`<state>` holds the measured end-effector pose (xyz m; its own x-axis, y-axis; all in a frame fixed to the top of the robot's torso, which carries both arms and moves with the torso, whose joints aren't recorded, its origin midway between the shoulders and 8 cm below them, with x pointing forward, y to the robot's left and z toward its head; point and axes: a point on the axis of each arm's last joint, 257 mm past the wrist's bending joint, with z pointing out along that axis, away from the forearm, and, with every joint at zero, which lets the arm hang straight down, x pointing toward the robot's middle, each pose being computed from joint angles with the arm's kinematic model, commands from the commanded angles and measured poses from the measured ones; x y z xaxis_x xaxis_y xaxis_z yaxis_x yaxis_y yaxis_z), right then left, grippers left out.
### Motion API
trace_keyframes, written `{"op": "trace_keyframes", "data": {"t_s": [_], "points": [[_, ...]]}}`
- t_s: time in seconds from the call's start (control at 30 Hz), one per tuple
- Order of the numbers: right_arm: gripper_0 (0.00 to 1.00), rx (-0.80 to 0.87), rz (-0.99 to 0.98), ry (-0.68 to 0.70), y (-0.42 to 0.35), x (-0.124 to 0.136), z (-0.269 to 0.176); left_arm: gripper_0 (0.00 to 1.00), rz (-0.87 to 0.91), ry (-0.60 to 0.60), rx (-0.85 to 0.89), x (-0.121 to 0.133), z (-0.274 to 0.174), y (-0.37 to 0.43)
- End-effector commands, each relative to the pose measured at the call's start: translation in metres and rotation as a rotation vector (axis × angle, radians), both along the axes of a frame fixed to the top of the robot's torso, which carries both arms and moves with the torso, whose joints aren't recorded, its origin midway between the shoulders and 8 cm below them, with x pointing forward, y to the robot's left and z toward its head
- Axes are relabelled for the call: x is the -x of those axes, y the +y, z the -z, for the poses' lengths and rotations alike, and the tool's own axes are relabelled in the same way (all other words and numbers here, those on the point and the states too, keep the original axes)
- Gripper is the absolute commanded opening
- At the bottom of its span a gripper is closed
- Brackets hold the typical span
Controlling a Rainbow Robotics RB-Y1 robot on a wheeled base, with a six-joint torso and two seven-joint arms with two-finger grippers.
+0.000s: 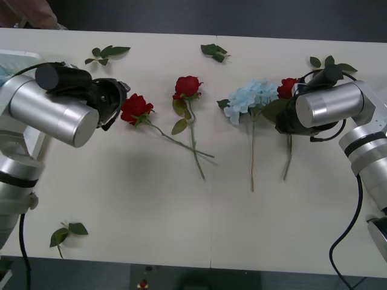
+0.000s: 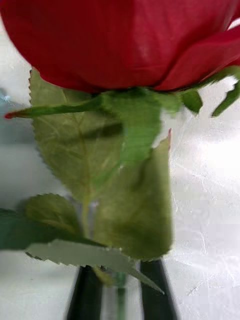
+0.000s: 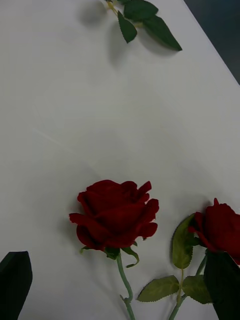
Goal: Put the red flowers into the right box and the blue flowers into the left box
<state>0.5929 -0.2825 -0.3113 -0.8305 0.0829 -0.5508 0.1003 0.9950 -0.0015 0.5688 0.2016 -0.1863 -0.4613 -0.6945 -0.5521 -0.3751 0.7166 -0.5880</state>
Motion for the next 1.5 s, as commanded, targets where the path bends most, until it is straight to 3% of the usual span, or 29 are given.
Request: {"op": "trace_keyframes", "data": {"t_s": [0.03, 0.33, 0.73, 0.9, 1.13, 1.17, 1.37, 1.43, 1.5], "points": [[0.0, -0.017, -0.002, -0.009, 0.01, -0.008, -0.032, 1.0, 0.023, -0.06, -0.002, -0.02, -0.007, -0.027], [0.0, -0.022, 0.01, 0.018, -0.009, 0.013, -0.099, 1.0, 0.074, -0.042, -0.006, -0.035, 0.032, -0.06], [0.0, -0.088, 0.037, 0.008, -0.089, 0.053, -0.191, 1.0, 0.08, 0.025, 0.055, -0.031, 0.06, -0.093], [0.0, -0.119, 0.044, -0.023, -0.136, 0.071, -0.21, 1.0, 0.07, 0.053, 0.034, -0.034, 0.072, -0.097], [0.0, -0.007, 0.063, -0.025, -0.216, 0.106, -0.211, 1.0, 0.055, 0.06, 0.004, -0.039, 0.076, -0.099], [0.0, 0.019, 0.065, -0.023, -0.228, 0.111, -0.21, 0.96, 0.057, 0.06, 0.001, -0.039, 0.077, -0.099], [0.0, 0.125, 0.095, -0.047, -0.289, 0.136, -0.208, 0.25, 0.071, 0.059, -0.024, -0.037, 0.08, -0.101], [0.0, 0.133, 0.1, -0.05, -0.303, 0.142, -0.202, 0.11, 0.073, 0.059, -0.027, -0.037, 0.08, -0.102], [0.0, 0.139, 0.101, -0.053, -0.317, 0.146, -0.194, 0.07, 0.075, 0.057, -0.035, -0.037, 0.081, -0.101]]}}
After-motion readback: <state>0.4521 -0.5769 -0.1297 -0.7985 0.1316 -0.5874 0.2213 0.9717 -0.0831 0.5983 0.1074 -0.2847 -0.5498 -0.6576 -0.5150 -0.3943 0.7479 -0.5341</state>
